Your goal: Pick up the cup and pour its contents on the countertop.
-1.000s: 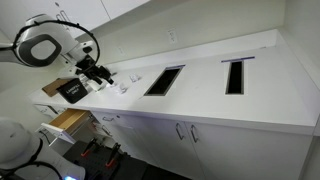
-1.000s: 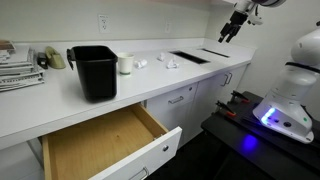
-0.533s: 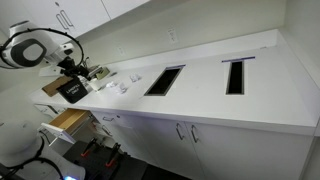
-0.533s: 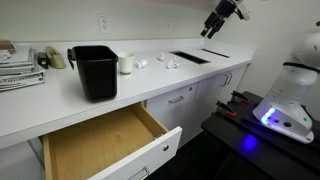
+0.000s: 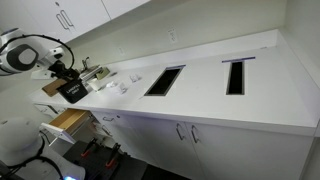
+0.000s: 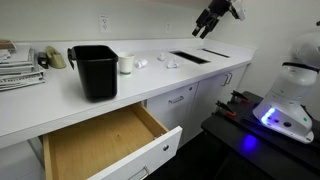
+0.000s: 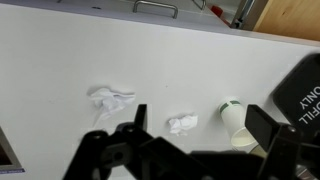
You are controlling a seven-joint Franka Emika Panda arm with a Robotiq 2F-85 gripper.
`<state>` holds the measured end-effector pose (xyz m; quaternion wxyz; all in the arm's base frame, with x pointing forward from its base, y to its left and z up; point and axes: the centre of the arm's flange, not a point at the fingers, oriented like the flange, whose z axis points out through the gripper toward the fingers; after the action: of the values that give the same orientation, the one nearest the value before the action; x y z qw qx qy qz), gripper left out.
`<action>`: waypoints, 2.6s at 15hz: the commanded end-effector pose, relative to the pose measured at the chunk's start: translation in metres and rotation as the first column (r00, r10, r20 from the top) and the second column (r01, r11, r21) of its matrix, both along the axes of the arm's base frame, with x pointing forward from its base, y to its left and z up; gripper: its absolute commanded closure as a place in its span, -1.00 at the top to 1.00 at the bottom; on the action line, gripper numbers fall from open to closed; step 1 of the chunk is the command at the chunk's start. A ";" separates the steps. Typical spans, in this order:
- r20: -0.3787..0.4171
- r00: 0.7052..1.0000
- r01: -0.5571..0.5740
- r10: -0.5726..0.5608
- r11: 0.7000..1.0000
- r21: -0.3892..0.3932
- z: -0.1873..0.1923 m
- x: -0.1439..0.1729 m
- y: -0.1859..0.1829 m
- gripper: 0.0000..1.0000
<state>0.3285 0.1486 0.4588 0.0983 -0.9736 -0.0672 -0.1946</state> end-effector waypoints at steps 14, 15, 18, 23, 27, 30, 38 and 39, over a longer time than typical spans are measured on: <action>0.029 0.979 0.201 -0.203 0.978 0.049 -0.022 0.161 0.164 1.00; 0.057 0.980 0.187 -0.191 0.980 0.068 -0.028 0.119 0.132 1.00; 0.042 0.979 0.198 -0.201 0.978 0.066 -0.025 0.148 0.137 1.00; 0.030 0.977 0.211 -0.212 0.976 0.044 -0.039 0.170 0.157 1.00; 0.049 0.974 0.223 -0.222 0.975 0.003 -0.060 0.196 0.187 1.00; -0.006 0.979 0.202 -0.202 0.979 -0.013 -0.076 0.209 0.207 1.00; -0.080 0.974 0.207 -0.211 0.977 -0.057 -0.119 0.236 0.242 1.00; -0.077 0.972 0.216 -0.221 0.974 -0.062 -0.122 0.239 0.242 1.00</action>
<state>0.5475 0.3804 0.3392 0.0638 -0.9836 0.0324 -0.1658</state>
